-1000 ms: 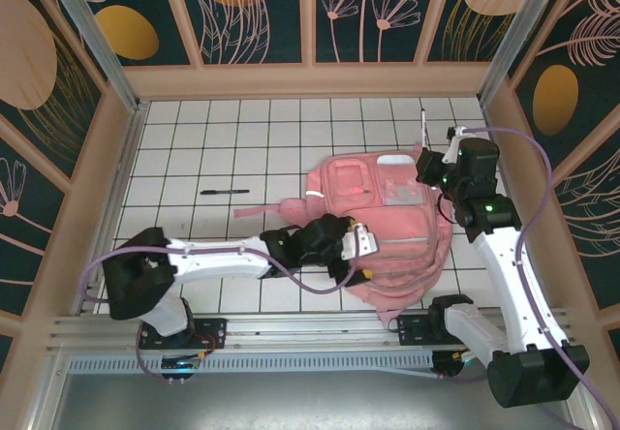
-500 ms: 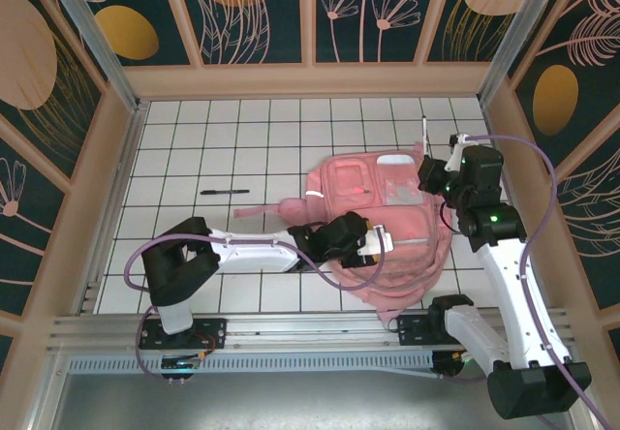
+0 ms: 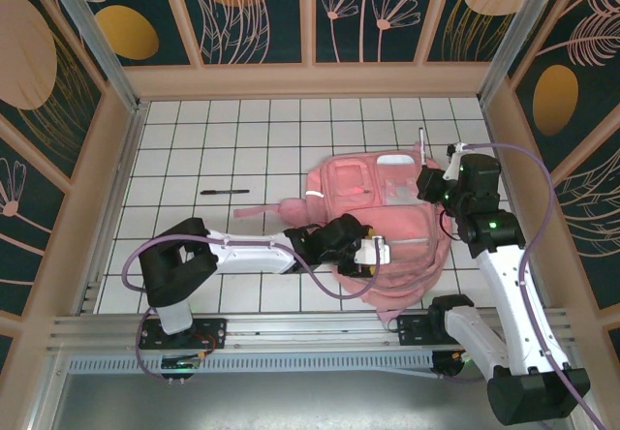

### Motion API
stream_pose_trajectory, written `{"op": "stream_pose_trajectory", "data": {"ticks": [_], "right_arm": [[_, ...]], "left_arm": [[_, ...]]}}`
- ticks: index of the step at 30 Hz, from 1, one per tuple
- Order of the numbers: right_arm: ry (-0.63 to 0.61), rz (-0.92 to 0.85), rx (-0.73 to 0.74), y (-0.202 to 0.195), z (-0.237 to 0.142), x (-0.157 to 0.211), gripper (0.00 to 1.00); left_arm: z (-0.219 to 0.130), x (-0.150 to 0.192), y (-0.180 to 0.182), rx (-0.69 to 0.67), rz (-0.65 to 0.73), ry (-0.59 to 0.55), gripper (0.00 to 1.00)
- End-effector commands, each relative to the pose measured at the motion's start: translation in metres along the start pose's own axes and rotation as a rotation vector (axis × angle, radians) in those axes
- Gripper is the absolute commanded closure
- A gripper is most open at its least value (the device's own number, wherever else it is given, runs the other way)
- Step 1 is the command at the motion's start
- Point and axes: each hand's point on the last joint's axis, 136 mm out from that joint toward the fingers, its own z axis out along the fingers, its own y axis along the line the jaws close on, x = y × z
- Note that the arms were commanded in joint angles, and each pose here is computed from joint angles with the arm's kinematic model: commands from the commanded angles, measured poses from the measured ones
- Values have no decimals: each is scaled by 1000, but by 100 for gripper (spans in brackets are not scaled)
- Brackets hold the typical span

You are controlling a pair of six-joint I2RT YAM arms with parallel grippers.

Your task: Pack books, pencil case, and school supplies into a backpack

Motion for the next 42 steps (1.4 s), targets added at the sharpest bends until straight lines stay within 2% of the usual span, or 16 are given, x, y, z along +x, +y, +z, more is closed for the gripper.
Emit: {"op": "stream_pose_trajectory", "data": {"ticks": [1, 4, 5, 6, 11, 13, 15, 19, 23, 27, 29, 31, 33, 36, 39, 42], "right_arm": [[-7, 16, -3, -1, -2, -1, 98], [1, 11, 8, -3, -3, 2, 98], [3, 11, 10, -3, -2, 2, 98], [4, 12, 9, -4, -2, 3, 98], [8, 27, -1, -3, -3, 6, 98], [21, 40, -5, -2, -3, 9, 98], [38, 90, 9, -6, -5, 16, 97], [72, 363, 170, -36, -18, 44, 100], [167, 481, 225, -44, -37, 80, 100], [185, 708, 462, -76, -75, 115, 100], [229, 811, 411, -65, -76, 129, 100], [320, 922, 290, -42, -64, 141, 100], [358, 1004, 199, -25, -53, 141, 100], [339, 1033, 113, -13, -40, 126, 100], [399, 1066, 32, 0, -17, 126, 100], [377, 1061, -30, 7, 4, 113, 100]], "left_arm": [[4, -3, -8, 42, 10, -27, 28], [2, -5, -14, 82, 7, -30, 24], [2, -4, -13, 74, 1, -25, 25], [3, -1, -9, 56, -6, -12, 32], [12, 4, 16, 23, -82, 57, 87], [9, -4, 27, 0, -100, 48, 100], [3, -14, 38, -25, -113, 24, 100], [-16, -43, 68, -63, -221, -70, 100], [-28, -65, 102, -119, -349, -109, 100], [-43, -82, 137, -183, -495, -178, 100], [-49, -94, 145, -153, -568, -237, 100], [-50, -107, 147, -114, -622, -273, 100], [-46, -116, 144, -57, -656, -285, 100], [-39, -124, 142, -8, -704, -288, 100], [-36, -133, 139, 47, -720, -311, 100], [-36, -141, 136, 87, -729, -329, 100]]}}
